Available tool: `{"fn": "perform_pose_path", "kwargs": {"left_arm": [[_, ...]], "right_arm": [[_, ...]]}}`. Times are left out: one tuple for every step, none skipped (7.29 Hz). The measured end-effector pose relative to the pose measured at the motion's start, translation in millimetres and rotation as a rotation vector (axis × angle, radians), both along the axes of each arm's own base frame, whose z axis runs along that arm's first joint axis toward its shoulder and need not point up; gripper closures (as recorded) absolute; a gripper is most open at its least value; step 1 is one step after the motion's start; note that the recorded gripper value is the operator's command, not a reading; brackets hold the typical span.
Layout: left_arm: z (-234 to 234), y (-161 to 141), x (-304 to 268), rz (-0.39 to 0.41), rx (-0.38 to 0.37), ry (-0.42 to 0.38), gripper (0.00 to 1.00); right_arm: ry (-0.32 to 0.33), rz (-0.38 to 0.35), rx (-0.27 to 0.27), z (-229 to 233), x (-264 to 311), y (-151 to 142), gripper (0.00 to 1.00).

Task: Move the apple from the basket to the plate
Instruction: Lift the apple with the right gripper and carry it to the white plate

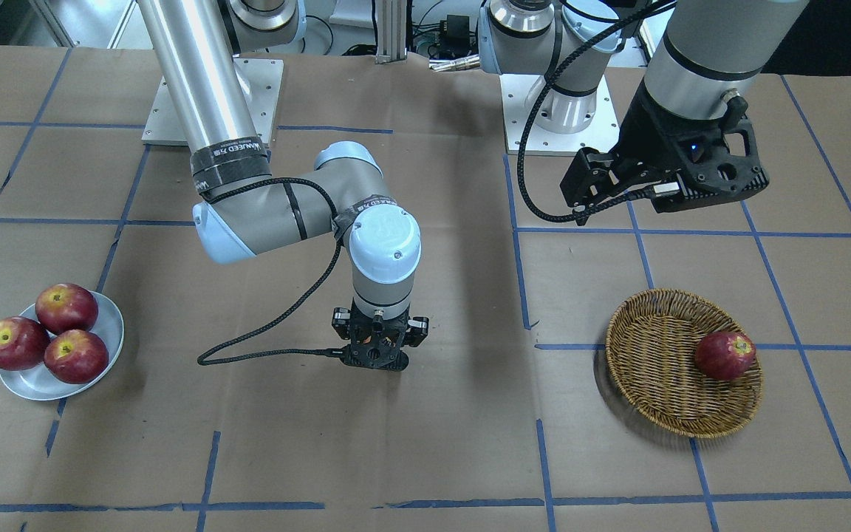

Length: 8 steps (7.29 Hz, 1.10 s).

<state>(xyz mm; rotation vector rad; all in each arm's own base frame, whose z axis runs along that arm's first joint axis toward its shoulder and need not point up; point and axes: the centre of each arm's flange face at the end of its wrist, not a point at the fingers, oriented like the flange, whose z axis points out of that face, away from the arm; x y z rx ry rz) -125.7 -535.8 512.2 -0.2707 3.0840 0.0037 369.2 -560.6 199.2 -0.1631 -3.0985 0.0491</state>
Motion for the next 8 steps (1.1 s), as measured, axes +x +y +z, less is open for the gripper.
{"fn": "perform_pose_path", "kwargs": {"left_arm": [[0, 0, 0, 0.0, 0.0, 0.0, 0.01], [-1, -1, 0, 0.0, 0.001, -0.001, 0.01], [0, -1, 1, 0.0, 0.001, -0.001, 0.01], [0, -1, 1, 0.0, 0.001, -0.002, 0.01], [0, -1, 1, 0.0, 0.0, -0.002, 0.01], [1, -1, 1, 0.0, -0.003, -0.001, 0.01], [2, -1, 1, 0.0, -0.004, 0.0, 0.01], [3, -1, 1, 0.0, -0.005, 0.0, 0.01]], "right_arm": [[-0.004, -0.008, -0.021, 16, -5, -2, 0.46], [-0.009, -0.021, -0.043, 40, -15, -3, 0.46], [-0.01, -0.041, -0.054, 70, -35, -4, 0.46], [-0.005, -0.051, -0.054, 100, -69, -9, 0.46], [0.002, -0.044, -0.048, 129, -117, -15, 0.46], [0.012, -0.02, -0.037, 153, -176, -23, 0.46], [0.021, 0.011, -0.021, 170, -235, -27, 0.46], [0.026, 0.034, -0.009, 181, -290, -29, 0.46]]}}
